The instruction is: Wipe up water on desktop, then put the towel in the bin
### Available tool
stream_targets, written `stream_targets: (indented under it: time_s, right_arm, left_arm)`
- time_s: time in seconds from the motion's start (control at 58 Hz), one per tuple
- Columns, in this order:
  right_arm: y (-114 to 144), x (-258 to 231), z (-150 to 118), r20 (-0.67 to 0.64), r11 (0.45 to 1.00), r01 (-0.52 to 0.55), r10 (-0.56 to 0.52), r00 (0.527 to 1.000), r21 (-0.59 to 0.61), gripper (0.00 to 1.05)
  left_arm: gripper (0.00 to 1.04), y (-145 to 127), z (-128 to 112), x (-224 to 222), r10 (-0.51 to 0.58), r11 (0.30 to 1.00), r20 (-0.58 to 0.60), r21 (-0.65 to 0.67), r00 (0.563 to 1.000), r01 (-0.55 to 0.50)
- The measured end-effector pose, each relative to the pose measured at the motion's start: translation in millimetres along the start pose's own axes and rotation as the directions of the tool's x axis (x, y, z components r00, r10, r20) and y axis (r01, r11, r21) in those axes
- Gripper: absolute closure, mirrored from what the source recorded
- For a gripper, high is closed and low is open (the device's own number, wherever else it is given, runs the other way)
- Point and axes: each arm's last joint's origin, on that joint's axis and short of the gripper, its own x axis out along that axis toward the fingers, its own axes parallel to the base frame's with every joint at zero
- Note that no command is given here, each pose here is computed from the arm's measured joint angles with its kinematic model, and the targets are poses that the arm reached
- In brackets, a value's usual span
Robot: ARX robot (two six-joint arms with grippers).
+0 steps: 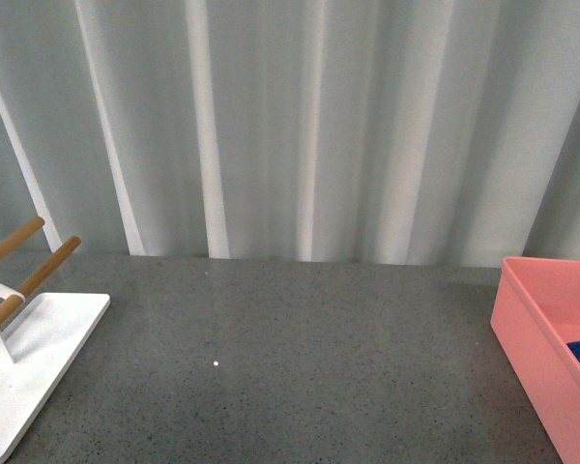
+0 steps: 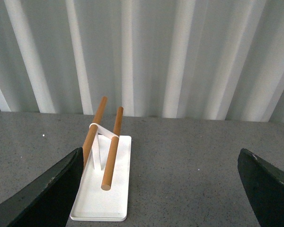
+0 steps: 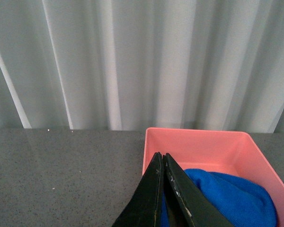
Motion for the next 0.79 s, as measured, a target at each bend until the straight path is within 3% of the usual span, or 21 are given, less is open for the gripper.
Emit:
stream_targets:
  time_s: [0.794]
  right_arm:
    - [0, -24, 2, 0.011, 1.000, 0.003, -0.003, 1.000, 0.001, 1.01]
  left_arm:
    - [0.07, 0, 0, 0, 0.000, 1.000, 0.000, 0.000, 1.000, 0.000]
